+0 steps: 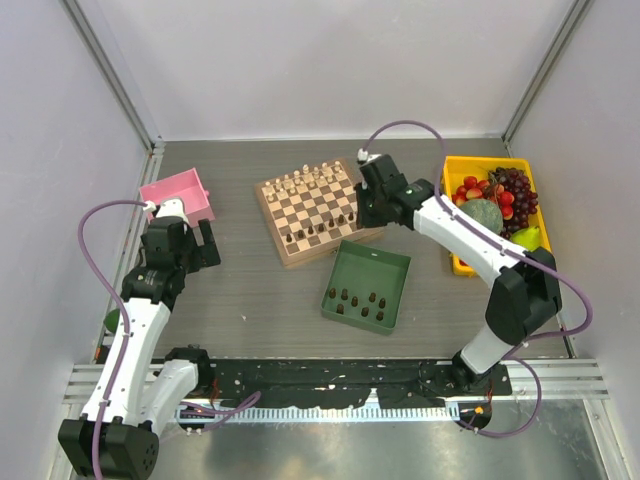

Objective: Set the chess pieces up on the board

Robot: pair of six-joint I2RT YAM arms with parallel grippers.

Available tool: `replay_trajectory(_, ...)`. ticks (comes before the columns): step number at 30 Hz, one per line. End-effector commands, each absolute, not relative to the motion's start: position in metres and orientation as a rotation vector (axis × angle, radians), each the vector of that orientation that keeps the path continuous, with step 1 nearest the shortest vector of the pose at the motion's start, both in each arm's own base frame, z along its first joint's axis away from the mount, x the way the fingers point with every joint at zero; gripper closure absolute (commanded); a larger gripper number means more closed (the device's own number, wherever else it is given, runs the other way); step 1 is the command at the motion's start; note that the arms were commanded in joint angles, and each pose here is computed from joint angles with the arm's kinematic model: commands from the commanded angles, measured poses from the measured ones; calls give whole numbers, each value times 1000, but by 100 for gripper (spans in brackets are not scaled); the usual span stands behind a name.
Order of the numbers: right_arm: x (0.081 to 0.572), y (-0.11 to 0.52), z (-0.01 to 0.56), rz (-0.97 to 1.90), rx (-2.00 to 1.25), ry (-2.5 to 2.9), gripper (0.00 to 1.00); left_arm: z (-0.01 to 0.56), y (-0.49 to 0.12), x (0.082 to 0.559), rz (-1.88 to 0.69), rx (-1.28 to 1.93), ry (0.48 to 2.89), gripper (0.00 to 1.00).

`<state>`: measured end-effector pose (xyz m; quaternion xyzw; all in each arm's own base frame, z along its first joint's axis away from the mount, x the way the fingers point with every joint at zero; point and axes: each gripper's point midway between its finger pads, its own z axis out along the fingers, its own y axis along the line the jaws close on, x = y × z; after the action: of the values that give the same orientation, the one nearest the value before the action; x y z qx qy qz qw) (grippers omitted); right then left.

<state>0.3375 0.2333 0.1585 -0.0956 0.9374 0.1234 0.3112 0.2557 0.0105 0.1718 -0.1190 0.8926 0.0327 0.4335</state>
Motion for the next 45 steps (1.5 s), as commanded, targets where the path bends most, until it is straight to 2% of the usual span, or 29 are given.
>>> replay_trajectory(1,372,217,176,284,-190,2417,82,187,11,261,71,-291,2180,1)
replay_trajectory(13,439,214,137,197,-122,2466,81,187,11,261,74,-289,2179,1)
replay_trajectory(29,457,216,98,174,-118,2529,81,186,12,261,81,-291,2184,1)
replay_trajectory(45,465,219,89,232,-111,2551,78,183,12,262,89,-291,2200,1)
